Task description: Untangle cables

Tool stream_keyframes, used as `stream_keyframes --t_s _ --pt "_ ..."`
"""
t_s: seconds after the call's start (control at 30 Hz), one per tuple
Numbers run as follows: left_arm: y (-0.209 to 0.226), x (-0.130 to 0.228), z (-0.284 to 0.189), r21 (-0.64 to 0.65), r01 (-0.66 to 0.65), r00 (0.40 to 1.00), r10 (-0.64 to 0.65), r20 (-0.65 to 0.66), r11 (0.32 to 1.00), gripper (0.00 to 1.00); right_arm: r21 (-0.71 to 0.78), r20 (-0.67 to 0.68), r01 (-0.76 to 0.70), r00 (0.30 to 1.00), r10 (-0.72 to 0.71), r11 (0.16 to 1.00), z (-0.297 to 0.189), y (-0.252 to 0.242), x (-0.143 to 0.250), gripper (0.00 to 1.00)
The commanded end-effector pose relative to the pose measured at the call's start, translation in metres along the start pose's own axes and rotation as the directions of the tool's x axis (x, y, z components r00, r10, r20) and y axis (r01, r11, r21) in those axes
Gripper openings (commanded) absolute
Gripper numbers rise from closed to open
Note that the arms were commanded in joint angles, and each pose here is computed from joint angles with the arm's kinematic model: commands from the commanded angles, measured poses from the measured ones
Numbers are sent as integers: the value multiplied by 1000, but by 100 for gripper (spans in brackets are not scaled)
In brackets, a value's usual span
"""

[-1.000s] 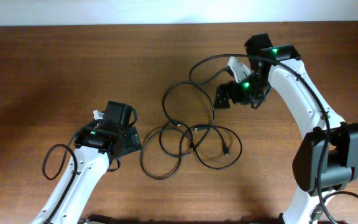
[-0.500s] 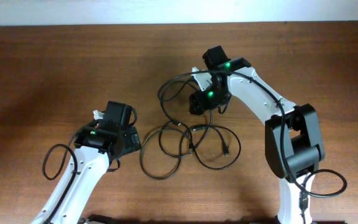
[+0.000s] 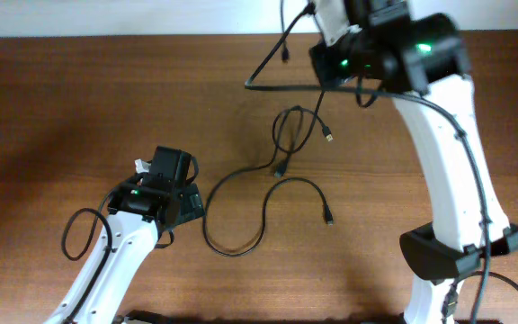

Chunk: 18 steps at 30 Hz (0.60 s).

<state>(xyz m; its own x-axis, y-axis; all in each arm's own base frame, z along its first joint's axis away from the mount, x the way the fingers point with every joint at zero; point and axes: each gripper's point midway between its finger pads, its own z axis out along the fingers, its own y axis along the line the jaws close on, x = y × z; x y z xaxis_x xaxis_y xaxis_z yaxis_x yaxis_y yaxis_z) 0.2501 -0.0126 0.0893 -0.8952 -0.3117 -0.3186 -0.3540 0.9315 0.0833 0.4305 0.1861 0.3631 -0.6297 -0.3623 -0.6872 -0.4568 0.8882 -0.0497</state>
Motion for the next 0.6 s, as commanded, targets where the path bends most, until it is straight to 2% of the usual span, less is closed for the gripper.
stream_keyframes --t_s 0.0,0.13,0.27,0.37,0.47,0.57 --pt "1 -1 0 -5 -13 1000 13 0 1000 99 28 103 4 995 -7 1000 -33 -2 -21 4" --pt "1 -1 0 -5 -13 1000 13 0 1000 99 34 110 4 994 -8 999 -44 -2 -19 4" --pt "1 -1 0 -5 -13 1000 13 0 1000 99 178 186 -26 982 -8 984 -86 -27 -25 4" --pt "1 -1 0 -5 -13 1000 13 0 1000 99 435 232 -102 973 -2 895 -136 -72 -20 4" --pt "1 -1 0 -5 -13 1000 13 0 1000 99 592 214 -136 977 8 794 -150 -100 -13 4" --pt "1 -1 0 -5 -13 1000 13 0 1000 99 628 197 -135 980 11 766 -154 -106 -8 4"
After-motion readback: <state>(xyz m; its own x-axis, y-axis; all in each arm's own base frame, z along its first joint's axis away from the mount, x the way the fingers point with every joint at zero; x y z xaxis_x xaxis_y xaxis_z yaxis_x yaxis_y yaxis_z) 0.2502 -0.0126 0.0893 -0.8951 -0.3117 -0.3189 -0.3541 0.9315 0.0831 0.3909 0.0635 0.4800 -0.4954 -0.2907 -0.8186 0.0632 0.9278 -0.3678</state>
